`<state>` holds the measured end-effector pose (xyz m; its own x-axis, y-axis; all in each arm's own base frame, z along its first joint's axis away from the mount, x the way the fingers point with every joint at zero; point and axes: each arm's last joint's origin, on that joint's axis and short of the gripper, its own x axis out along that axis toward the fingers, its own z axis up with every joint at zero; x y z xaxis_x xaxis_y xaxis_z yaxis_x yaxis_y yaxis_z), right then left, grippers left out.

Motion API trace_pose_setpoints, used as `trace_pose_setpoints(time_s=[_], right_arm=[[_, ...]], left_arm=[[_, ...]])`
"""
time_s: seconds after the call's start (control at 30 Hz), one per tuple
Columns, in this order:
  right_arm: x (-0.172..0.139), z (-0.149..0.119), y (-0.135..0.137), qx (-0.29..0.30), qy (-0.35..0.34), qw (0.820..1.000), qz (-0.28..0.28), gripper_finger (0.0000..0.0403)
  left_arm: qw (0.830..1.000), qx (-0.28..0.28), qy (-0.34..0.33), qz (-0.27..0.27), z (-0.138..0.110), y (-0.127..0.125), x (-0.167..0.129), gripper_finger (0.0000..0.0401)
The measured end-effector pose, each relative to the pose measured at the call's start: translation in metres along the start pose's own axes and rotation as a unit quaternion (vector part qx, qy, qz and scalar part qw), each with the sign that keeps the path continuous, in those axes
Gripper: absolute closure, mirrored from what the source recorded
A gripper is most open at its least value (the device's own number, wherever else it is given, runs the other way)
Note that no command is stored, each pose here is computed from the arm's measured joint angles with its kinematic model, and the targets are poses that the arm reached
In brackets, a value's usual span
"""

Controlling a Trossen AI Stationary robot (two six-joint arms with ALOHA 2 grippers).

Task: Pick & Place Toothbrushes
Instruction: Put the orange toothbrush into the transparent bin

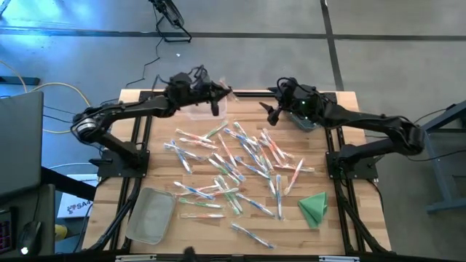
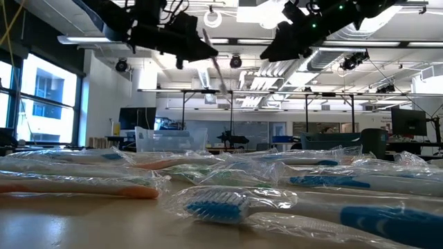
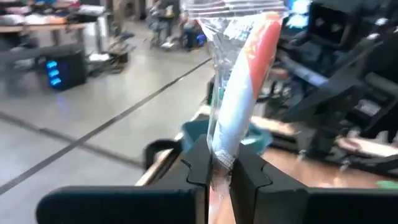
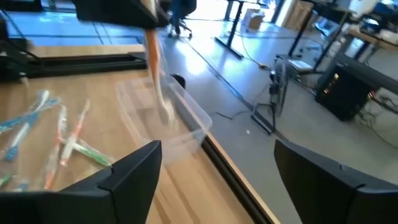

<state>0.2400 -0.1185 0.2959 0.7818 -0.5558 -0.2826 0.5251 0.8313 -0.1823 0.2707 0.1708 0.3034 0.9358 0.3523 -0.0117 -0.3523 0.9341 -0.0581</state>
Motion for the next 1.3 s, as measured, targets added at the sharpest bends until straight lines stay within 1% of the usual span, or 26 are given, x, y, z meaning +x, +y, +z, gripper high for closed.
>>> trace_pose_setpoints(time_s=[0.13, 0.27, 0.37, 0.47, 0.63, 0.73, 1.0, 1.13, 1.23, 1.3], right_arm=[[0.0, -0.004, -0.004, 0.005, 0.019, 1.0, -0.01, 0.0115], [0.001, -0.006, -0.006, 0.006, 0.028, 0.999, -0.014, 0.012], [0.002, -0.007, -0.006, 0.006, 0.032, 0.999, -0.014, 0.012], [0.002, -0.007, -0.006, 0.006, 0.031, 0.999, -0.014, 0.0121], [0.002, -0.007, -0.006, 0.006, 0.031, 0.999, -0.014, 0.0121], [0.002, -0.007, -0.006, 0.006, 0.031, 0.999, -0.014, 0.0121], [0.002, -0.007, -0.006, 0.007, 0.031, 0.999, -0.014, 0.0121], [0.002, -0.007, -0.006, 0.007, 0.03, 0.999, -0.014, 0.0121], [0.002, -0.007, -0.006, 0.008, 0.03, 0.999, -0.014, 0.0121], [0.002, -0.007, -0.006, 0.008, 0.03, 0.999, -0.014, 0.0121]], left_arm=[[0.997, -0.006, 0.038, 0.063, 0.008, 0.014, -0.021, 0.0378], [0.99, -0.011, 0.069, 0.126, 0.01, 0.022, -0.034, 0.0378], [0.98, -0.015, 0.101, 0.169, 0.004, 0.027, -0.038, 0.0378], [0.971, -0.018, 0.128, 0.199, -0.001, 0.029, -0.04, 0.0378], [0.95, -0.026, 0.175, 0.258, -0.012, 0.032, -0.042, 0.0378], [0.94, -0.039, 0.205, 0.271, -0.02, 0.032, -0.043, 0.0378], [0.927, -0.053, 0.245, 0.279, -0.041, 0.031, -0.029, 0.0378], [0.906, -0.051, 0.294, 0.3, -0.044, 0.035, -0.019, 0.0378], [0.898, -0.038, 0.317, 0.303, -0.038, 0.039, -0.008, 0.0378], [0.889, -0.034, 0.344, 0.301, -0.038, 0.041, -0.002, 0.0378]])
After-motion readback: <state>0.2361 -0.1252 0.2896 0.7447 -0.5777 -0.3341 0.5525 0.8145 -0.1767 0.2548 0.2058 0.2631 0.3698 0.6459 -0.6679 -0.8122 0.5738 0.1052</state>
